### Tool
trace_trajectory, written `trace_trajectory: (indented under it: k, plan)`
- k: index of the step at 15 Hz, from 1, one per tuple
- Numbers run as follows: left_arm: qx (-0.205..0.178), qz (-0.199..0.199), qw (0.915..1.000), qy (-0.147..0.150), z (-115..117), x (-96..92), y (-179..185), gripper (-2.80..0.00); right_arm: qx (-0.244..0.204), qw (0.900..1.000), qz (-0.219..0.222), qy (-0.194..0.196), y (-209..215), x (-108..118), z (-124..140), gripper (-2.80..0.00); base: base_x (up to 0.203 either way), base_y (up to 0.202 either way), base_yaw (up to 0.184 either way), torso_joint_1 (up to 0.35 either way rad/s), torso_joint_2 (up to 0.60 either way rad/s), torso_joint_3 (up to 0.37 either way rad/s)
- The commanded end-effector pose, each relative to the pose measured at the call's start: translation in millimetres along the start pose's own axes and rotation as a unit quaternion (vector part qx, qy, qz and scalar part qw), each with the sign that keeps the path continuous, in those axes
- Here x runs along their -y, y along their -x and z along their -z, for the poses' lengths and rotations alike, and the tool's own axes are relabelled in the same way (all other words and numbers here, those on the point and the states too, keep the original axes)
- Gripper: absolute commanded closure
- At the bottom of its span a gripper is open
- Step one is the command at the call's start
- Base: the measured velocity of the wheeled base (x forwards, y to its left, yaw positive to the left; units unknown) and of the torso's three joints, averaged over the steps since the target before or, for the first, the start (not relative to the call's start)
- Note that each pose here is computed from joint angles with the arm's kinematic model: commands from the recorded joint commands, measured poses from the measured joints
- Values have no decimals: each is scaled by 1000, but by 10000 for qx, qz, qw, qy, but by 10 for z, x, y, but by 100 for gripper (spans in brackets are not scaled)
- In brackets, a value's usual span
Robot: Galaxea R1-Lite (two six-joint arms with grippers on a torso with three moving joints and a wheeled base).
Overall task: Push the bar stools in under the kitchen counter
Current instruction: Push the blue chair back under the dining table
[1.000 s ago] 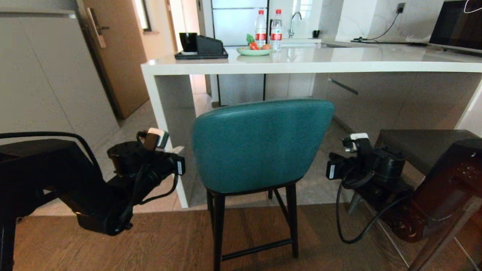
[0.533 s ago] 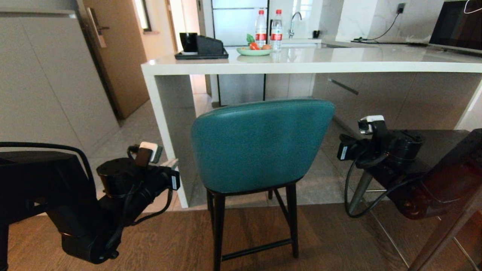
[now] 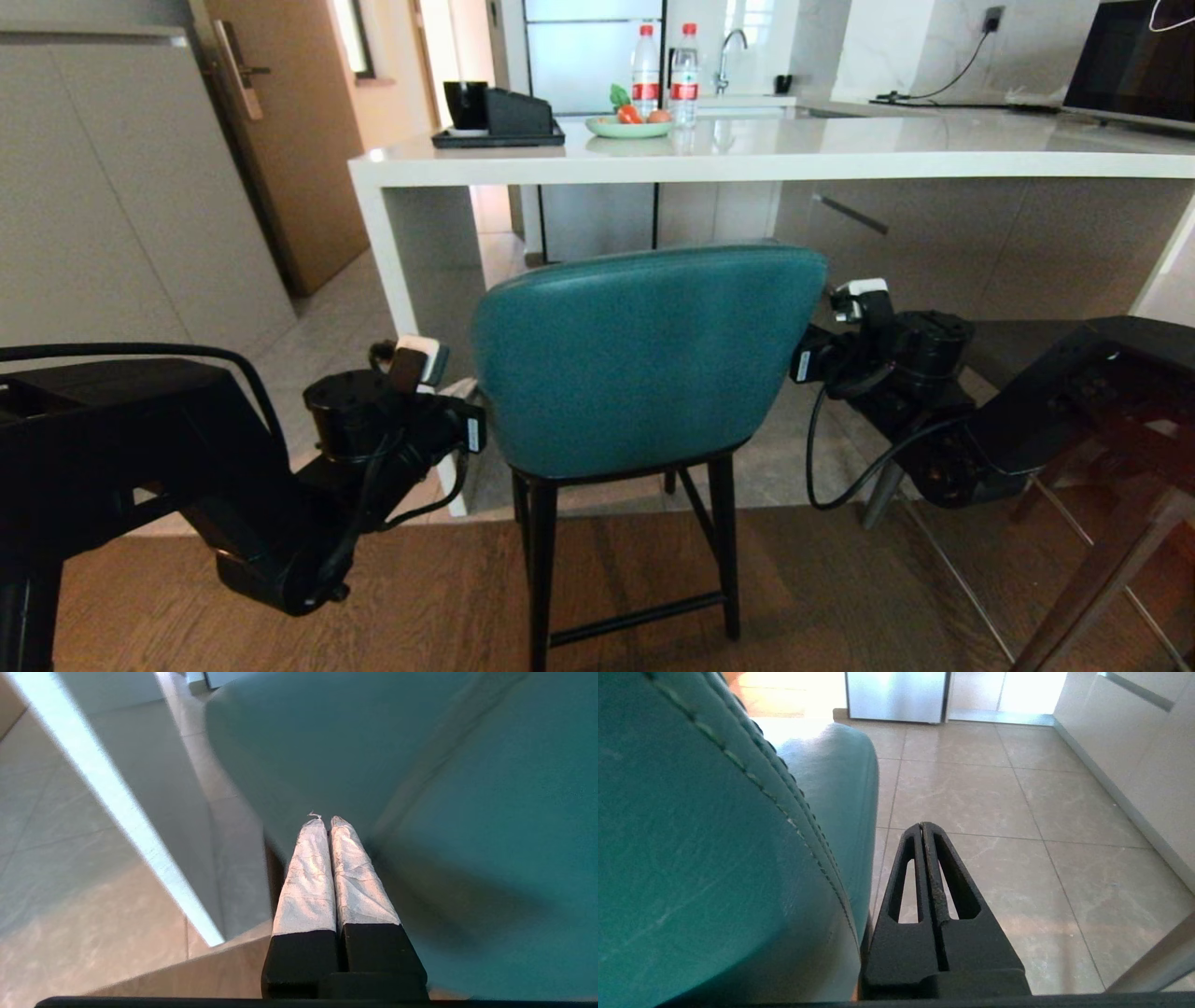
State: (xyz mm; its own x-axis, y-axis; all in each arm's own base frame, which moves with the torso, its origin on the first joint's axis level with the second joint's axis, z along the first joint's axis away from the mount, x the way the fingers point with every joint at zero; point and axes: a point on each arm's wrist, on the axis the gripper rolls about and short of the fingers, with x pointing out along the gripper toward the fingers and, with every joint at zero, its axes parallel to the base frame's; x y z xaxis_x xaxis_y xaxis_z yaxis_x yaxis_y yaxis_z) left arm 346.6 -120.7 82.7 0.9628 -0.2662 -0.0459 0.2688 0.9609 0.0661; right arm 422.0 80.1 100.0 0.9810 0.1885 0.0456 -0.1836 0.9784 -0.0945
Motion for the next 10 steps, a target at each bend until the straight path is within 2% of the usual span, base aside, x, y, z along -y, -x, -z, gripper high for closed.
trace_trajectory:
  k: [1,4,10]
  plan:
    - [61,27,10000,3,-10,31,-65,0,27,9999,-156,3,-64,-138,32,0,0,0,0,0,0,0]
    - [96,-18,10000,6,-55,46,-116,0,17,9996,-270,-2,-76,-243,25,0,0,0,0,0,0,0]
    - [137,-49,9999,9,-203,62,-284,0,-62,9996,-293,-1,-16,-262,50,0,0,0,0,0,0,0]
